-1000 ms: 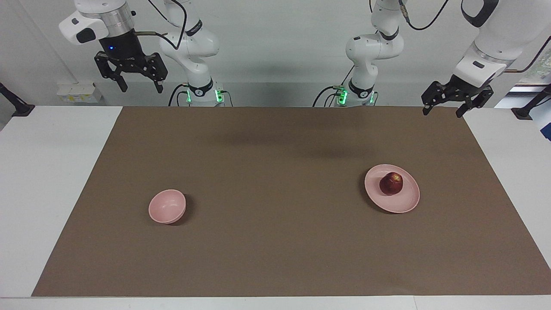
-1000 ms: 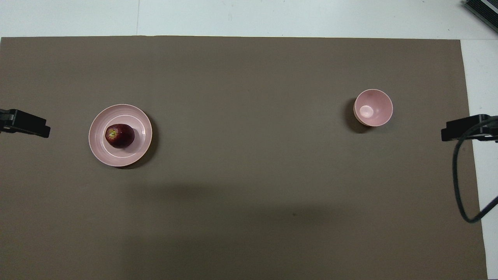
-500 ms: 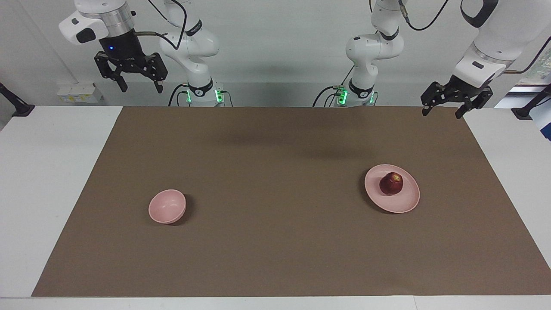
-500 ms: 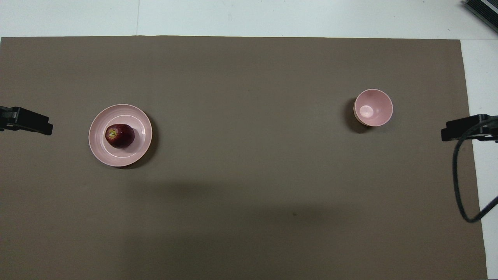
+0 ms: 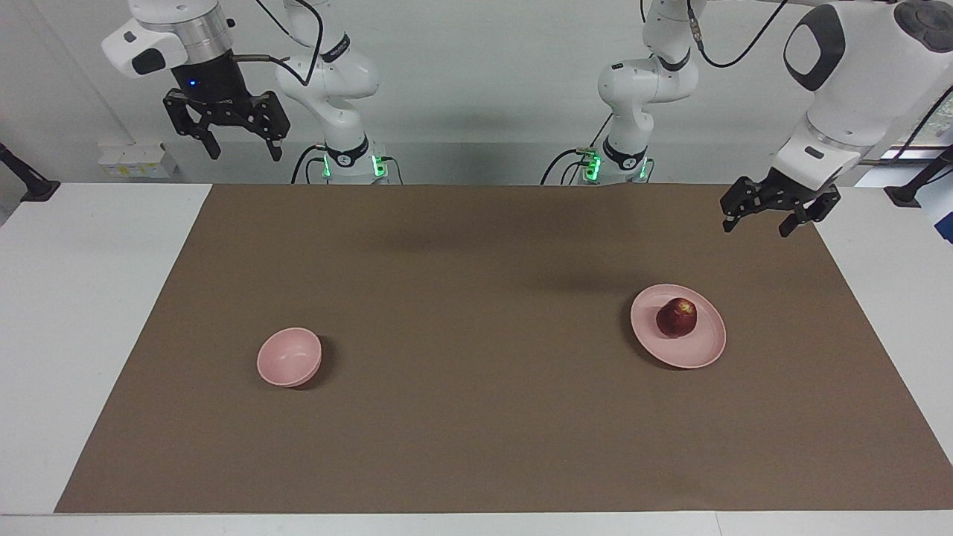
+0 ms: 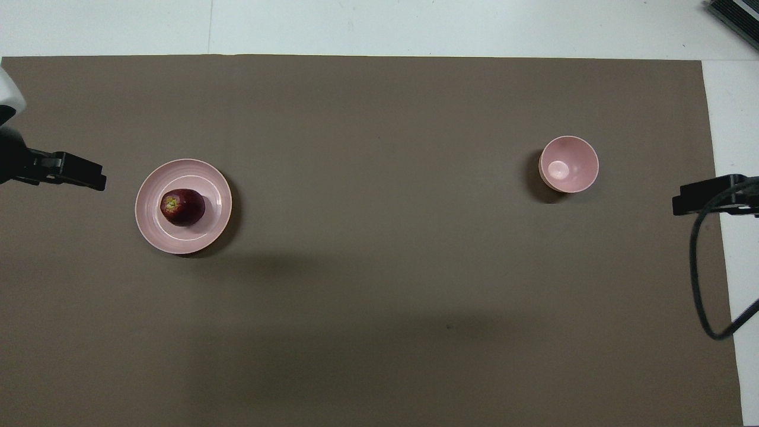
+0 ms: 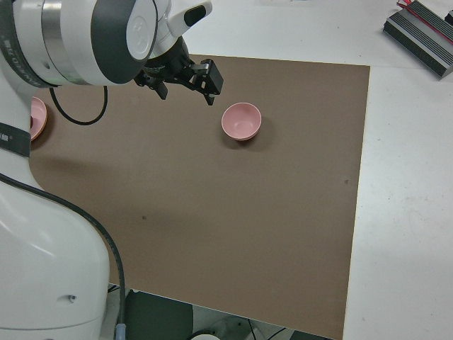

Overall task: Move apple from plate to bowl
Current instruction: 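Reach the left gripper down onto the red apple and grasp it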

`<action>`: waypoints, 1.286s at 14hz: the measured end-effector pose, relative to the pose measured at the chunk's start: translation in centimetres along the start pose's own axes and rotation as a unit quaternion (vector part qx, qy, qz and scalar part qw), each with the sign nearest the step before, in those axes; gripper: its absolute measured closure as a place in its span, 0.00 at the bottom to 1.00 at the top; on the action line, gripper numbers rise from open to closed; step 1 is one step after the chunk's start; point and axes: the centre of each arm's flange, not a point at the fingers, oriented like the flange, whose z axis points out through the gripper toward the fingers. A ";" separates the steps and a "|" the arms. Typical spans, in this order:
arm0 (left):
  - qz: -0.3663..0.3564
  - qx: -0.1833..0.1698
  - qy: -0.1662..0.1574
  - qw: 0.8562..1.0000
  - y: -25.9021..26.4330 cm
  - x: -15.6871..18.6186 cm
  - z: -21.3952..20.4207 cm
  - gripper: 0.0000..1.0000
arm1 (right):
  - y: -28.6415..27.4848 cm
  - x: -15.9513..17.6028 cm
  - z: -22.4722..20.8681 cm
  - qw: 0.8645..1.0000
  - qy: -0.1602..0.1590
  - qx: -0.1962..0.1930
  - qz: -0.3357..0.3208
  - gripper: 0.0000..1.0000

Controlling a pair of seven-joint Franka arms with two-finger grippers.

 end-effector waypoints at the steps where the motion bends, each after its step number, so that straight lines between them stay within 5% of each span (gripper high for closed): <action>1: 0.000 0.000 0.002 1.000 0.0 0.3 0.9 0.00 | 0.0 0.0 0.0 1.000 0.000 0.000 0.000 0.00; 18: 0.008 -0.014 -0.010 1.000 0.8 2.8 22.2 0.00 | 0.0 0.0 0.0 1.000 0.000 0.000 0.000 0.00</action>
